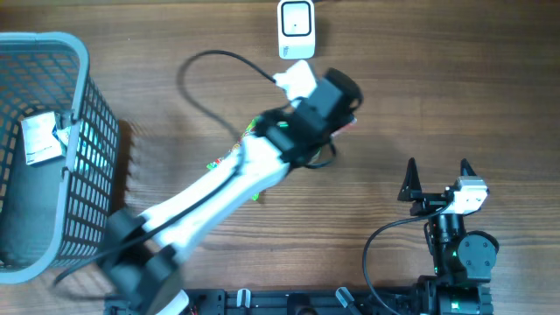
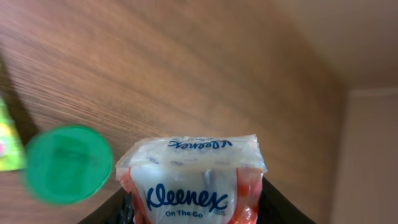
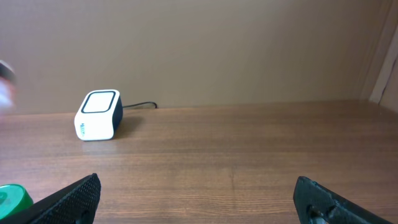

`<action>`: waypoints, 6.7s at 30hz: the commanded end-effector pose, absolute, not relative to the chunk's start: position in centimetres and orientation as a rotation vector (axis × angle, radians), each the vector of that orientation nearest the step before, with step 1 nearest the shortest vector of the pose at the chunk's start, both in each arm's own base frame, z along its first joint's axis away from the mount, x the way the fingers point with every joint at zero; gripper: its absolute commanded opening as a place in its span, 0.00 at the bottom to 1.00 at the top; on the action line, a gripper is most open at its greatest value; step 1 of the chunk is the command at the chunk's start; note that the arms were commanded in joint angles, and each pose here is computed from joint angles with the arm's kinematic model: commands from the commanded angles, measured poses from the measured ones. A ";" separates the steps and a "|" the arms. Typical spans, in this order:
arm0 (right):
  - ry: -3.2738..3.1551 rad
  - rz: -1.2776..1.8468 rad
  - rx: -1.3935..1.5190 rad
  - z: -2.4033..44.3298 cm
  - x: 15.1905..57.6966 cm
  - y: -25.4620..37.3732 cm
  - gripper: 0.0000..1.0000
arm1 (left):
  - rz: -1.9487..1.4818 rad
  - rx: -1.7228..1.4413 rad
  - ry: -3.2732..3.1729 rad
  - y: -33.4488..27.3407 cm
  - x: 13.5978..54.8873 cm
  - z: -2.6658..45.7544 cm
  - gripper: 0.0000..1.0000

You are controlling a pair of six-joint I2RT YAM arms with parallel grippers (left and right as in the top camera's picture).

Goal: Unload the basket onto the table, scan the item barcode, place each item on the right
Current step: 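Place the Kleenex pack on the table right of the jar, then reach the left gripper into the basket and grasp the mint-green wipes pack, then place the wipes pack on the table below the Kleenex pack, then reach the left gripper back into the basket toward the white box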

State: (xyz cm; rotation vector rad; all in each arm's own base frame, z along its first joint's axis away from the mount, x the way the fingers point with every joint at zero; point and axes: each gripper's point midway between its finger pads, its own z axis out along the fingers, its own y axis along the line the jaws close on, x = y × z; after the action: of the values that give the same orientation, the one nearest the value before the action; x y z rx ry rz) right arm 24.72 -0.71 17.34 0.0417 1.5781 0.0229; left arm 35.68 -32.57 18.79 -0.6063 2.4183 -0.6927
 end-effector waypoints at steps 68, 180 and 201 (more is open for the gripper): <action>1.573 0.028 0.055 17.4 24.7 -0.8 1.00 | 0.094 -1.070 2.683 22.0 33.5 7.1 1.00; 1.573 0.028 0.055 17.4 24.7 -0.8 0.99 | -0.237 -0.206 1.797 -5.4 22.3 36.7 1.00; 1.573 0.028 0.055 17.4 24.7 -0.8 1.00 | 0.054 -0.665 1.488 4.8 20.0 43.2 1.00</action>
State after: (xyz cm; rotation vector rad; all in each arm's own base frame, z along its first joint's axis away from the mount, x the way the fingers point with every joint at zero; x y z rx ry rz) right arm 24.72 -0.69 17.33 0.0412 1.5785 0.0235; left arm 21.62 1.54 40.34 -0.5258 1.6027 0.0045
